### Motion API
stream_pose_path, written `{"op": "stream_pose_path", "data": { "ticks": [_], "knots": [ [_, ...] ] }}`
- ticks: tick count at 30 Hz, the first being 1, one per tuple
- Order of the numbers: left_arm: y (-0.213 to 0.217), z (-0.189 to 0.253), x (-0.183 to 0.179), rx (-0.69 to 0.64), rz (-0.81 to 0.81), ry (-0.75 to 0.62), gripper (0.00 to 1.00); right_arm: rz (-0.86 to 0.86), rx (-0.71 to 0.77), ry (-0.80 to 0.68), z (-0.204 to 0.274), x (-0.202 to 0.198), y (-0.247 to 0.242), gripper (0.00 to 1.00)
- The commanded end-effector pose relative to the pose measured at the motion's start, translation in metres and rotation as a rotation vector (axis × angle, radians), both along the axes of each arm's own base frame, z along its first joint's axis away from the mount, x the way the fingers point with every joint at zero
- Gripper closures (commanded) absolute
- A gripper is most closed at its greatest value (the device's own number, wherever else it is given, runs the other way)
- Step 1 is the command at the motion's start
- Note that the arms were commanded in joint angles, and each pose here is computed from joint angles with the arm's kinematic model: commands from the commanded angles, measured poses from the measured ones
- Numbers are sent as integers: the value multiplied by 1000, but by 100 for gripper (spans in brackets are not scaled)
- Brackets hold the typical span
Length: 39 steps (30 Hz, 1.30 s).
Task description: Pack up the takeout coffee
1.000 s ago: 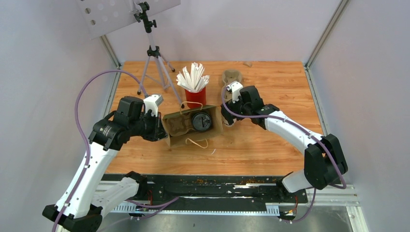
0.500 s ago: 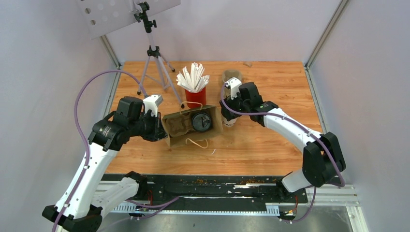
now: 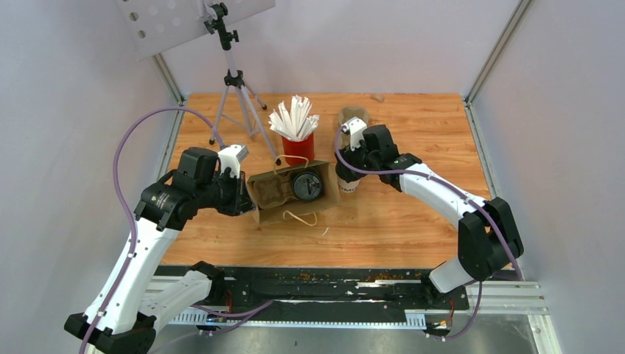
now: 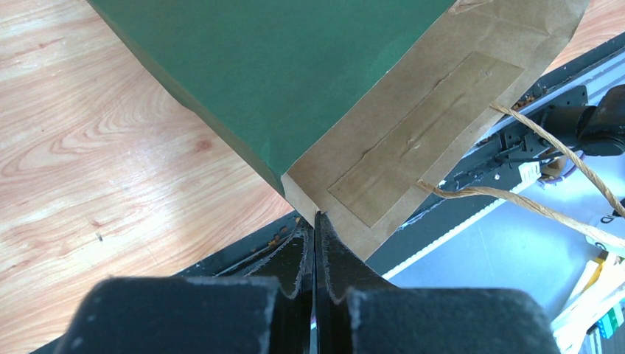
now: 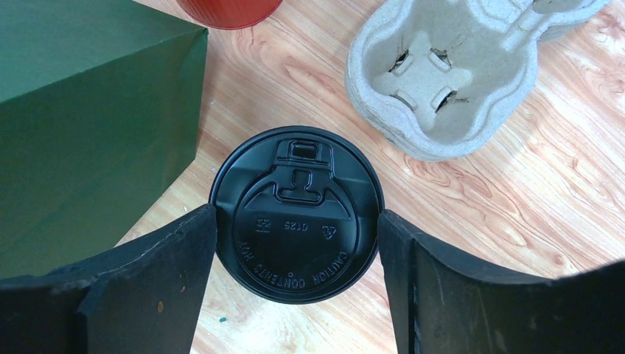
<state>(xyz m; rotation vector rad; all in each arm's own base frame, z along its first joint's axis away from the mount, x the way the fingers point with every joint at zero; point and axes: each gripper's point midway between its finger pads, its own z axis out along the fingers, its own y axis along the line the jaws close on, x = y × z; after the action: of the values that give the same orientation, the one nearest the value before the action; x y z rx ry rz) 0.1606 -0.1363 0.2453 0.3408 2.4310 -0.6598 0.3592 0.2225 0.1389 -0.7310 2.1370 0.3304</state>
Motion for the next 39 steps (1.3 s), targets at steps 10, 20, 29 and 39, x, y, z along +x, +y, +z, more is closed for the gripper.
{"op": "stream_pose_path", "data": {
  "ticks": [10, 20, 29, 39],
  "knots": [
    [1, 19, 3, -18, -2, -69, 100, 4, 4, -4, 1, 4, 3, 17],
    [1, 19, 3, -16, -4, -72, 100, 12, 8, -1, 1, 1, 3, 26],
    [1, 20, 4, -15, -1, -76, 100, -2, 5, -48, 30, -1, -4, 29],
    [1, 24, 9, -23, 18, -92, 100, 30, 66, -185, 138, -35, -21, 30]
  ]
}}
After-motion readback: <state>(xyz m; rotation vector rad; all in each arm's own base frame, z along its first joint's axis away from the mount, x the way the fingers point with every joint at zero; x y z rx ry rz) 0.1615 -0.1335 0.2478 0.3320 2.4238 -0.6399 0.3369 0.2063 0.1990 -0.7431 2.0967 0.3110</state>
